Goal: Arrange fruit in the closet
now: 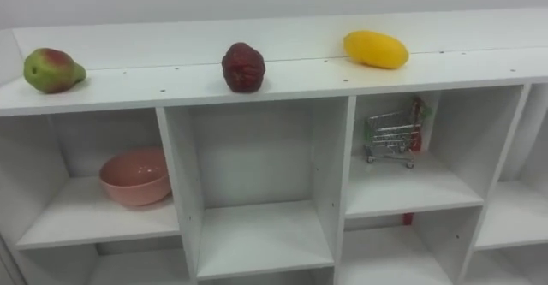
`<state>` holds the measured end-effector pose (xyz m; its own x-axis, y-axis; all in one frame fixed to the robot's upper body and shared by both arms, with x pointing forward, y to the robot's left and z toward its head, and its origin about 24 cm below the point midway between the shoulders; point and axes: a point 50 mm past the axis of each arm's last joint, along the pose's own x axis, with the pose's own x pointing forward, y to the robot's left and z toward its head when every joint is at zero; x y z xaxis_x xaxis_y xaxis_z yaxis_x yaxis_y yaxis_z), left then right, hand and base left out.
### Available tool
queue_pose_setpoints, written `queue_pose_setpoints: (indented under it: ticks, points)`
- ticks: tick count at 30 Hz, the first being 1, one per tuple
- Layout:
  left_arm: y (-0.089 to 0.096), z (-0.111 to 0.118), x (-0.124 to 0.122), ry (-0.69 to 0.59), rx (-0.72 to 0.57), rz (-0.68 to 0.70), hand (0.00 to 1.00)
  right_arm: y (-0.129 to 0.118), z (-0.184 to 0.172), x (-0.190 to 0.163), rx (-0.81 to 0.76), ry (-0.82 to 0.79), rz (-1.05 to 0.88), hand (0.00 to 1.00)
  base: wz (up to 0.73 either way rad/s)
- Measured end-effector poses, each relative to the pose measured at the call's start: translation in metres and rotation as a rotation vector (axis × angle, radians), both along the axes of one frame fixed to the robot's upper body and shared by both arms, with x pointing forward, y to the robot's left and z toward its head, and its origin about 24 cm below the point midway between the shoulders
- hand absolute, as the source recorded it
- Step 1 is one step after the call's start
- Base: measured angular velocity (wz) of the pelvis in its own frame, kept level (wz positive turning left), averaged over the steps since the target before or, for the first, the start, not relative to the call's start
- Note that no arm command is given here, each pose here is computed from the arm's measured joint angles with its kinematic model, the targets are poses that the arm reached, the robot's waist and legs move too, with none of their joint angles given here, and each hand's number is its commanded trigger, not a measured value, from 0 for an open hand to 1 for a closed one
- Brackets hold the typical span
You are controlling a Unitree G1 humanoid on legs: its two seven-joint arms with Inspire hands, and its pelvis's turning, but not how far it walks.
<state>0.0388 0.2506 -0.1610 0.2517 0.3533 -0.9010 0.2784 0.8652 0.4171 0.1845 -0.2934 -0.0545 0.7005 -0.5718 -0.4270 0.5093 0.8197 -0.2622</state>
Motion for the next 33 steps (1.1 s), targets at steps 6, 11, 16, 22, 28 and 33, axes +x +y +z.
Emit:
queue_pose_setpoints:
  ticks: [6,11,16,22,28,33]
  points:
    - [-0.004,0.0,0.005,-0.03,-0.019,0.002,0.0,0.023,0.071,0.035,-0.197,-0.322,0.104,0.0,-0.01]
    - [-0.005,0.002,0.01,-0.07,-0.023,-0.014,0.0,0.037,0.12,0.045,-0.272,-0.539,0.14,0.0,-0.1]
    - [-0.005,0.004,0.02,-0.104,-0.023,-0.051,0.0,0.051,0.162,0.066,-0.329,-0.729,0.208,0.0,0.02]
    - [-0.004,0.009,0.035,-0.152,-0.03,-0.089,0.0,0.065,0.199,0.078,-0.363,-0.877,0.269,0.0,0.08]
    - [-0.007,0.011,0.042,-0.179,-0.065,-0.089,0.0,0.072,0.207,0.084,-0.345,-0.915,0.292,0.0,0.03]
    - [-0.009,0.013,0.054,-0.2,-0.095,-0.107,0.0,0.08,0.232,0.093,-0.35,-1.008,0.304,0.0,0.04]
